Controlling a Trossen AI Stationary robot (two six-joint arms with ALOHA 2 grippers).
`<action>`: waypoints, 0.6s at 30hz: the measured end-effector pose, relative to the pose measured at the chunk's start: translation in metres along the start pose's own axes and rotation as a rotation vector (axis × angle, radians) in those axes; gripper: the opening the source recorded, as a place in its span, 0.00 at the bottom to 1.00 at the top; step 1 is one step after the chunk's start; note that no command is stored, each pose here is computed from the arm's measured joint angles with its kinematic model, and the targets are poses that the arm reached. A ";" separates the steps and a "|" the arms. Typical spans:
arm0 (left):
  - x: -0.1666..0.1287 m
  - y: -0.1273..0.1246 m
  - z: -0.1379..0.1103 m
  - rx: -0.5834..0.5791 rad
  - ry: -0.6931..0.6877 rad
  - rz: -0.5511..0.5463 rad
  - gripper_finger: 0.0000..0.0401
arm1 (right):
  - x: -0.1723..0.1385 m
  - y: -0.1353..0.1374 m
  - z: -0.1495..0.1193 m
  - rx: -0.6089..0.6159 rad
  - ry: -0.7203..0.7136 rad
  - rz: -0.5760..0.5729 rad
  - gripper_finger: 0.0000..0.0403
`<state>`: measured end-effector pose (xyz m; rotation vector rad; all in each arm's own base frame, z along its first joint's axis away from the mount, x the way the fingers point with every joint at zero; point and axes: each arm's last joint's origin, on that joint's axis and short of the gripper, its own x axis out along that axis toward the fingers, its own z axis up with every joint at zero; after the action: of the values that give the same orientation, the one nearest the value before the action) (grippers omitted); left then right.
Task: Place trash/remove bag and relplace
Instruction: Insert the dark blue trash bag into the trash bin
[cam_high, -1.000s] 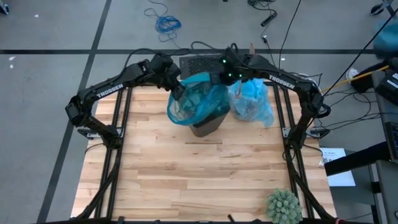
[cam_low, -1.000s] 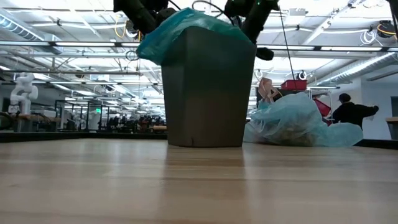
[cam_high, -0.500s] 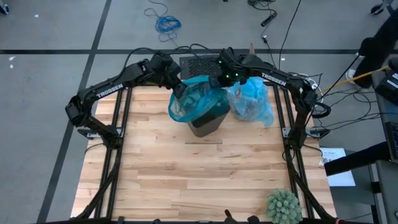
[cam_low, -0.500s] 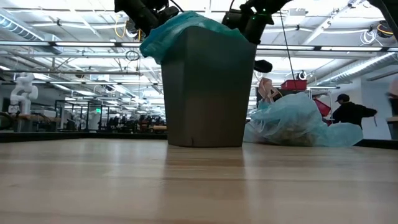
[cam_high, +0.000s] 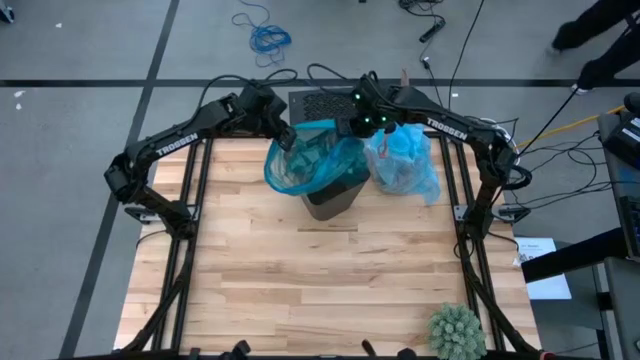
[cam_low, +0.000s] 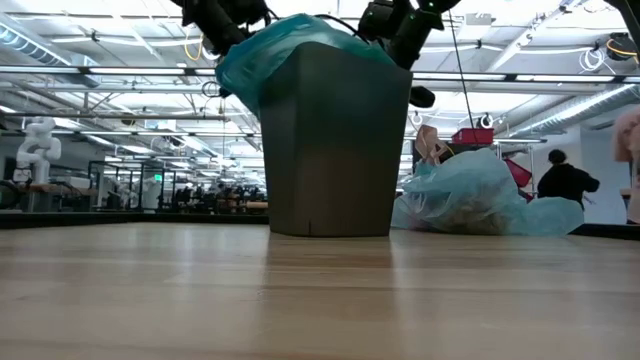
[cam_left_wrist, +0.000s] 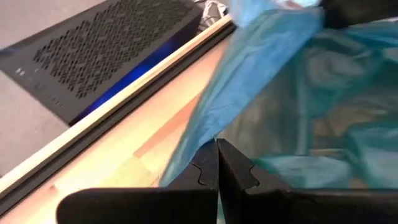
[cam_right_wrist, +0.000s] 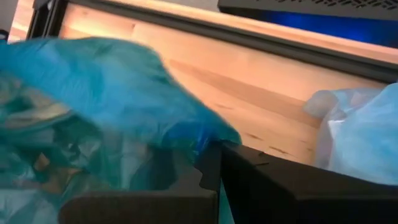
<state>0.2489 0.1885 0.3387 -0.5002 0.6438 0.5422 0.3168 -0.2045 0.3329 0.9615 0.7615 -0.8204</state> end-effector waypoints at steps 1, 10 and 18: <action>0.001 0.002 -0.001 -0.008 0.006 0.006 0.00 | 0.000 0.001 -0.001 -0.006 0.004 0.003 0.00; 0.020 0.015 -0.022 -0.060 0.056 -0.006 0.00 | 0.003 -0.008 0.004 0.006 0.032 -0.016 0.00; 0.031 0.018 -0.035 -0.105 0.092 -0.047 0.00 | 0.003 -0.013 0.004 0.014 0.068 -0.015 0.00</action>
<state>0.2441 0.1909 0.2888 -0.6403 0.6925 0.5122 0.3078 -0.2139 0.3266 1.0016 0.8232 -0.8102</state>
